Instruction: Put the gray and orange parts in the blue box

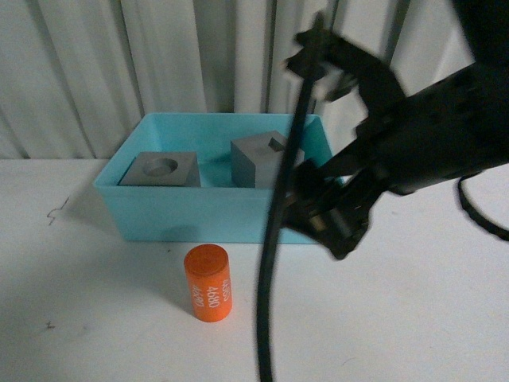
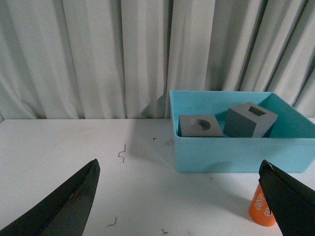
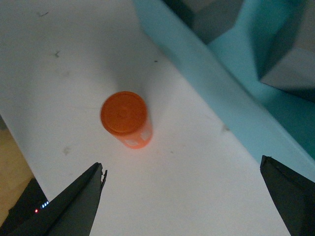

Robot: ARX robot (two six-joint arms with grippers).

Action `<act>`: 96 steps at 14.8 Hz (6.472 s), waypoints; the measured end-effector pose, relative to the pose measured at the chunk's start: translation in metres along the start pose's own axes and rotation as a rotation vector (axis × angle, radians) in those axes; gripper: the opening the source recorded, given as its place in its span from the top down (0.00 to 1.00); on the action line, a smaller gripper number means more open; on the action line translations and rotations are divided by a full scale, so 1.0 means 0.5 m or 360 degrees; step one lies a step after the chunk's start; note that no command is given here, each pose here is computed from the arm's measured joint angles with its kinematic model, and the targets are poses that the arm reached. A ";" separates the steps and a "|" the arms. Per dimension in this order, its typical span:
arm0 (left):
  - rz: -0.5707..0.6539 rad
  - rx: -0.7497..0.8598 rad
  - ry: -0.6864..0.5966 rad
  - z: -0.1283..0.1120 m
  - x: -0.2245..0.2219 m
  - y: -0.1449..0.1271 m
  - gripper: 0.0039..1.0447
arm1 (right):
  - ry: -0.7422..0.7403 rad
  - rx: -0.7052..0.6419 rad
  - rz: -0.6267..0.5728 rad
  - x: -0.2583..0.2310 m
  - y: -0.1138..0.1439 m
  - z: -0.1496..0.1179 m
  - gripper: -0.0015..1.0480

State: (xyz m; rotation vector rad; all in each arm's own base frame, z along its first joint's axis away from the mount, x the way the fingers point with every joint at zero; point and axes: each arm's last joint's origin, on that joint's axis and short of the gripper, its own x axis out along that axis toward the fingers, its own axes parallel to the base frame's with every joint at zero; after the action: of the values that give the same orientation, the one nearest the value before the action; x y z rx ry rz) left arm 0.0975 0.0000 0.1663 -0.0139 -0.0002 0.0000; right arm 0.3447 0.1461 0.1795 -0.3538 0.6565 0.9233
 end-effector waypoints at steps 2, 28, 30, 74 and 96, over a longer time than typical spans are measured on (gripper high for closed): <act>0.0000 0.0000 0.0000 0.000 0.000 0.000 0.06 | 0.0041 -0.0122 0.0078 0.065 0.033 0.033 0.06; 0.0000 0.0000 -0.0001 0.000 0.000 0.000 0.06 | 0.0300 -0.0202 0.0123 0.279 0.091 0.027 0.10; 0.0000 0.0001 -0.0001 0.000 0.000 0.000 0.06 | 0.0320 -0.0197 0.0124 0.278 0.092 0.024 0.31; 0.0000 0.0000 0.0000 0.000 0.000 0.000 0.06 | 0.0049 0.0578 -0.0565 0.387 -0.088 0.164 0.56; 0.0002 0.0000 0.0002 0.000 0.000 0.000 0.06 | -0.0929 0.0967 -0.1348 -0.229 0.167 -0.124 0.28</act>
State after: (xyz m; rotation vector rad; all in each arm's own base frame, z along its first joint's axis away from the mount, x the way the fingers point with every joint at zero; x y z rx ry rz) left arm 0.0975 0.0000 0.1662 -0.0139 0.0013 0.0012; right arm 0.2038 0.0890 0.2076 0.1915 0.1725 -0.0275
